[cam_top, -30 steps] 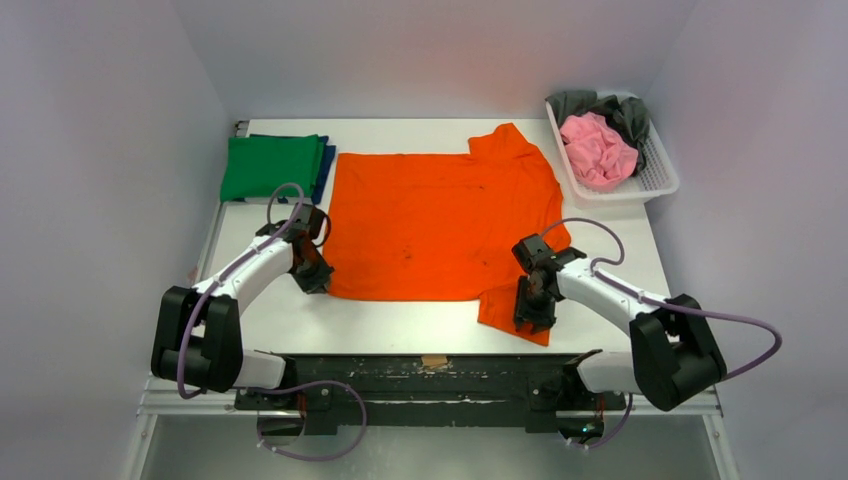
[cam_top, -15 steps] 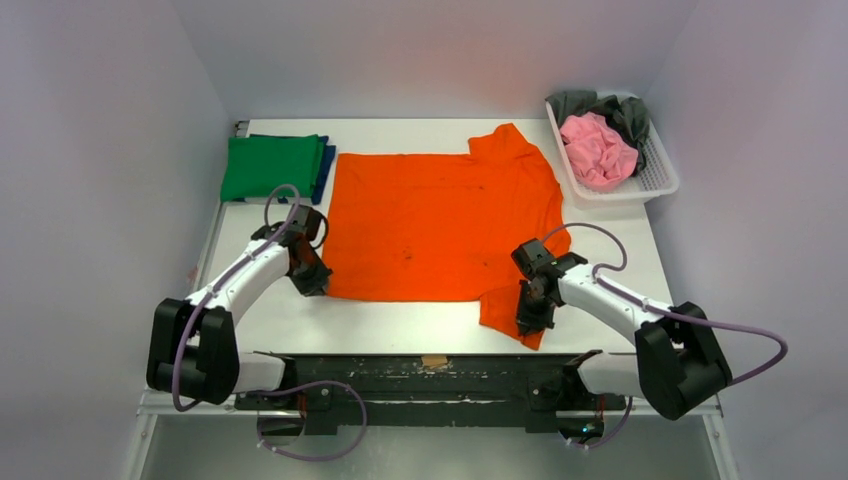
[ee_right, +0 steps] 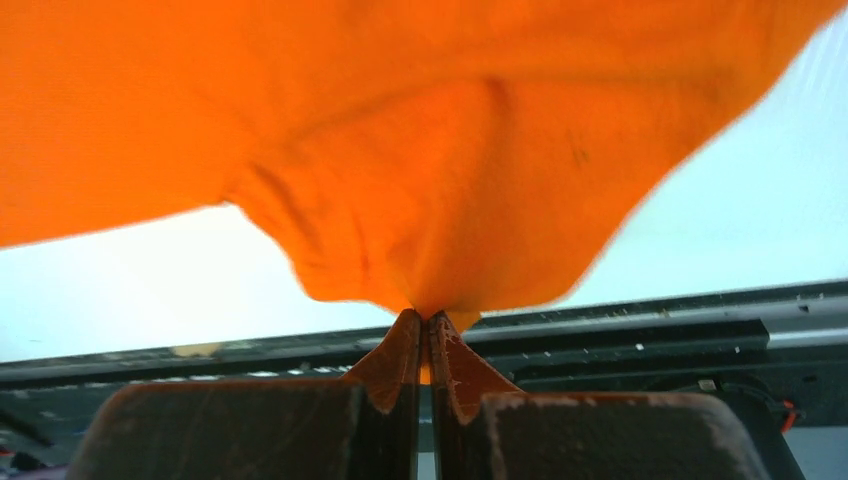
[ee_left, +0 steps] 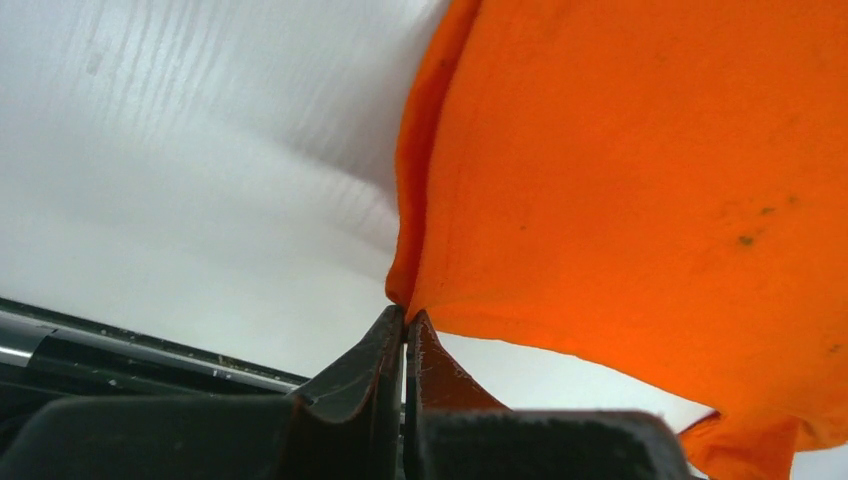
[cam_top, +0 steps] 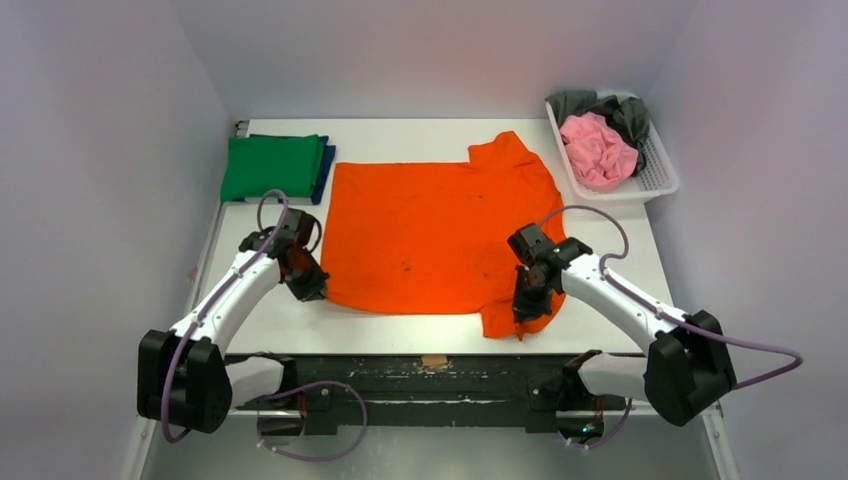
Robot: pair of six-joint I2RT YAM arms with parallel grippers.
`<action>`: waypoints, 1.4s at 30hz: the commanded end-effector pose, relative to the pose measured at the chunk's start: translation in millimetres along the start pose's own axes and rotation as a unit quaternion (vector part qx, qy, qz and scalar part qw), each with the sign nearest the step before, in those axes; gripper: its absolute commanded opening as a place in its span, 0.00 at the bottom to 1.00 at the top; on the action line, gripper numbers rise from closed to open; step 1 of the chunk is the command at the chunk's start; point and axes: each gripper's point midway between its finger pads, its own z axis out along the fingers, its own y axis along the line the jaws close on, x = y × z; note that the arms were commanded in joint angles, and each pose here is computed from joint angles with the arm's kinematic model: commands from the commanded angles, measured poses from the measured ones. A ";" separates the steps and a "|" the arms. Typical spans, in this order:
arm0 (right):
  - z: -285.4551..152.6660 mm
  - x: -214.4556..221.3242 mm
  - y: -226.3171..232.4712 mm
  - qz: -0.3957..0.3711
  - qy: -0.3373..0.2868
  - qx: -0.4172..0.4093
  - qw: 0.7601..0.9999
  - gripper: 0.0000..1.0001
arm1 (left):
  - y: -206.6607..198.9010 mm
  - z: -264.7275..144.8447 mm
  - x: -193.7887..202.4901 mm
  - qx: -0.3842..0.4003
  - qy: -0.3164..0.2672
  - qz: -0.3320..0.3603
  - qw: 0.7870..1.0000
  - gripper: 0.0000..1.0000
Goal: Fold and stack the t-shirts
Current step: Fold the flattened tshirt in 1/3 of the way
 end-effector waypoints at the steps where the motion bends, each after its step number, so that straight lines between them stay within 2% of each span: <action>1: -25.9 -57.3 28.9 -0.011 -0.073 -0.031 0.997 0.00 | -41.0 -13.3 -29.6 0.073 -0.027 -0.002 0.997 0.00; 6: -39.3 -105.0 41.2 0.004 -0.119 -0.069 0.991 0.00 | -70.6 -12.1 -60.2 0.099 -0.052 -0.005 0.994 0.00; 12: -53.6 -150.8 45.1 0.004 -0.162 -0.072 0.984 0.00 | -95.4 -10.0 -88.8 0.105 -0.066 -0.006 0.992 0.00; 27: -71.8 -230.4 47.5 0.026 -0.249 -0.076 0.965 0.00 | -100.4 -6.2 -136.7 0.069 -0.108 -0.016 0.992 0.00; 34: -51.2 -273.7 58.6 0.004 -0.262 -0.068 0.963 0.00 | -112.6 22.6 -151.2 0.054 -0.091 -0.009 0.994 0.00; 37: -30.3 -302.2 52.7 -0.013 -0.269 -0.022 0.963 0.00 | -121.1 33.6 -159.6 0.051 -0.083 -0.006 0.995 0.00; 38: -24.0 -311.6 48.2 -0.007 -0.268 -0.002 0.963 0.04 | -121.8 35.4 -163.0 0.043 -0.080 -0.006 0.996 0.00; 39: -18.1 -319.0 45.0 -0.003 -0.263 0.014 0.965 0.14 | -123.4 34.1 -167.8 0.036 -0.082 -0.005 0.996 0.09; 40: -14.3 -326.1 41.6 0.003 -0.259 0.031 0.965 0.19 | -122.0 35.4 -168.6 0.028 -0.080 -0.004 0.996 0.29; 42: -14.0 -338.5 42.4 0.009 -0.258 0.046 0.965 0.33 | -121.8 33.7 -169.3 0.026 -0.080 -0.001 0.996 0.61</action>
